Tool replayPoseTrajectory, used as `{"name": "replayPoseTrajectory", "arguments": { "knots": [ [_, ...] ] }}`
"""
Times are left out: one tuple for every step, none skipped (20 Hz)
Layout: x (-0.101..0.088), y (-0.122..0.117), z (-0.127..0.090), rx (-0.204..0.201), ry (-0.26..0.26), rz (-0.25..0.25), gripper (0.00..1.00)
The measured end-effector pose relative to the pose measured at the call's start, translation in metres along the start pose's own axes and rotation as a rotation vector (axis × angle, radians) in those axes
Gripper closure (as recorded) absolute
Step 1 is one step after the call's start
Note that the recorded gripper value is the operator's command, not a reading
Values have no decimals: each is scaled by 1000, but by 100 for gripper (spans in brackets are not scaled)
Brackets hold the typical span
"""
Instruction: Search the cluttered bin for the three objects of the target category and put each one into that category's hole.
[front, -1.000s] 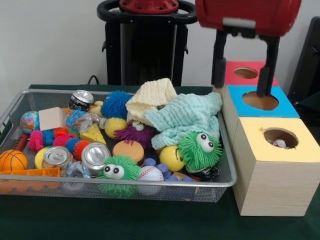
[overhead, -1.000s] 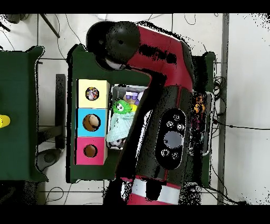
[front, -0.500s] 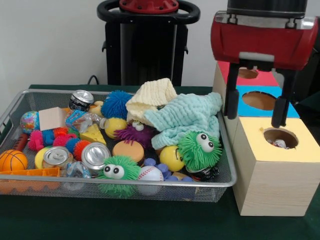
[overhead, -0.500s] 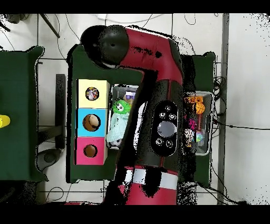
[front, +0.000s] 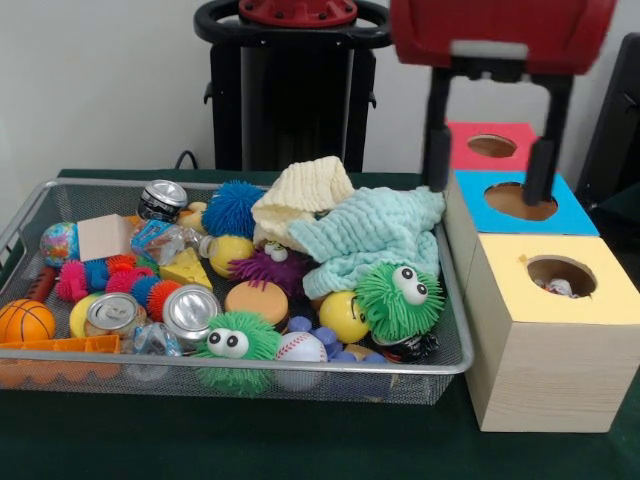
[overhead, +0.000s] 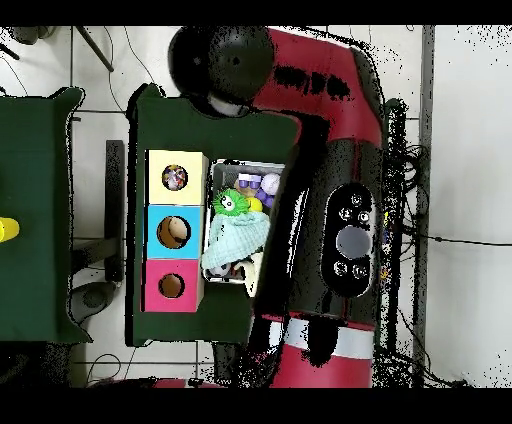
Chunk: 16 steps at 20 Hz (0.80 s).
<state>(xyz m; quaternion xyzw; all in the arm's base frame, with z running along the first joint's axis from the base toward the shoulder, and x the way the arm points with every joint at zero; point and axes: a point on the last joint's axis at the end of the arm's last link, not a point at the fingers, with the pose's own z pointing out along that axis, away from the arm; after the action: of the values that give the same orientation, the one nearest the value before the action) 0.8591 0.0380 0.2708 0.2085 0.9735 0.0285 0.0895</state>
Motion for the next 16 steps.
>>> {"name": "replayPoseTrajectory", "arguments": {
  "knots": [
    [-11,-17,-6,-8,-7,3,0],
    [-17,-26,-8,-13,-10,6,0],
    [-22,-35,-11,-17,-14,8,0],
    [-28,-46,-14,-20,-18,11,0],
    [-32,-53,-16,-19,-21,13,0],
    [-35,-61,-17,-19,-25,15,0],
    [-38,-69,-19,-17,-27,17,0],
    [-42,-80,-22,-13,-29,19,0],
    [-43,-85,-23,-10,-31,20,0],
    [-45,-93,-25,-6,-32,21,0],
    [-47,-101,-27,0,-33,22,0],
    [-48,-107,-28,5,-34,22,0],
    [-48,-115,-30,13,-33,24,0],
    [-48,-120,-31,18,-33,25,0],
    [-47,-126,-34,27,-32,26,0],
    [-45,-129,-35,32,-30,27,0]
  ]
}}
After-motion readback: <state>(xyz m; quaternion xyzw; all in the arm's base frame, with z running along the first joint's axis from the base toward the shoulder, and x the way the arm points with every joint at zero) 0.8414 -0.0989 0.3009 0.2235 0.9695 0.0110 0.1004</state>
